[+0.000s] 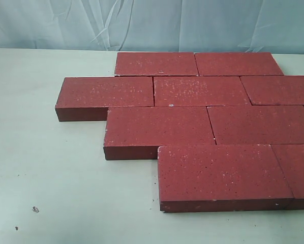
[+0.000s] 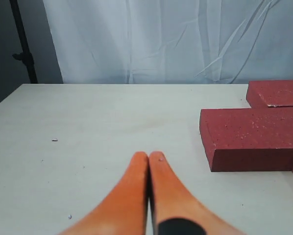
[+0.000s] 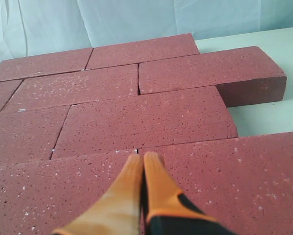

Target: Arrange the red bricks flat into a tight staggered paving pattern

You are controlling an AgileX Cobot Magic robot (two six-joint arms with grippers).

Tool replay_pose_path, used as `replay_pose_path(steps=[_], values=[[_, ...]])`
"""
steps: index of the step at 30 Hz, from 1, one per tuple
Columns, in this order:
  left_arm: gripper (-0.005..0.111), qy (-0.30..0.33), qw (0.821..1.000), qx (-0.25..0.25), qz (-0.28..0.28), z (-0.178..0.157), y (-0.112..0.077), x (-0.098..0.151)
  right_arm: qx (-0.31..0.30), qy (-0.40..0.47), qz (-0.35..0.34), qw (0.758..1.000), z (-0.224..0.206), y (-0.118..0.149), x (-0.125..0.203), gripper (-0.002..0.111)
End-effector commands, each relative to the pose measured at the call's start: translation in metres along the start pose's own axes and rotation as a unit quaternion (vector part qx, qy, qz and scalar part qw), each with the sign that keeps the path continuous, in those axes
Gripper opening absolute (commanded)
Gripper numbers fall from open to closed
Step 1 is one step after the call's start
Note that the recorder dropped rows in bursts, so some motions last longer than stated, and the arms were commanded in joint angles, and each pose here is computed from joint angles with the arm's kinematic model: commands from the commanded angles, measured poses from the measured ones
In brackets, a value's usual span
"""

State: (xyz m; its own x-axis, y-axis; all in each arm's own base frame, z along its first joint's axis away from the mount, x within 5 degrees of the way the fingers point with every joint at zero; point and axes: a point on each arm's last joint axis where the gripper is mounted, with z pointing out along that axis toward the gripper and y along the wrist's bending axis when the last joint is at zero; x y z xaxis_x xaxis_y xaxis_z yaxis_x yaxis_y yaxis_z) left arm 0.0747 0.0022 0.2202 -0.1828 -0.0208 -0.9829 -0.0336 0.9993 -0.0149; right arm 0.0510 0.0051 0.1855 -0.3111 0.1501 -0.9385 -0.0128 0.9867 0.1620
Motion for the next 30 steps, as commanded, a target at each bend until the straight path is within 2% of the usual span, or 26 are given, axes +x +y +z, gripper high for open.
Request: replay_pose_path(steps=[1, 5, 13, 30], values=[[0.000, -0.021, 1.000, -0.001, -0.006, -0.006, 0.000, 0.020, 0.002, -0.007, 0.000, 1.000, 0.000, -0.001, 0.000, -0.001], [0.000, -0.051, 0.999, 0.000, -0.006, -0.013, 0.000, 0.025, 0.002, -0.007, 0.000, 1.000, 0.000, -0.001, 0.000, -0.001], [0.000, -0.017, 1.000, 0.000, 0.001, -0.014, 0.000, 0.032, 0.002, -0.007, 0.000, 1.000, 0.000, -0.001, 0.000, -0.001], [0.000, -0.016, 1.000, 0.000, 0.001, -0.014, 0.000, 0.032, 0.001, -0.006, 0.003, 1.000, 0.000, 0.000, 0.001, -0.001]])
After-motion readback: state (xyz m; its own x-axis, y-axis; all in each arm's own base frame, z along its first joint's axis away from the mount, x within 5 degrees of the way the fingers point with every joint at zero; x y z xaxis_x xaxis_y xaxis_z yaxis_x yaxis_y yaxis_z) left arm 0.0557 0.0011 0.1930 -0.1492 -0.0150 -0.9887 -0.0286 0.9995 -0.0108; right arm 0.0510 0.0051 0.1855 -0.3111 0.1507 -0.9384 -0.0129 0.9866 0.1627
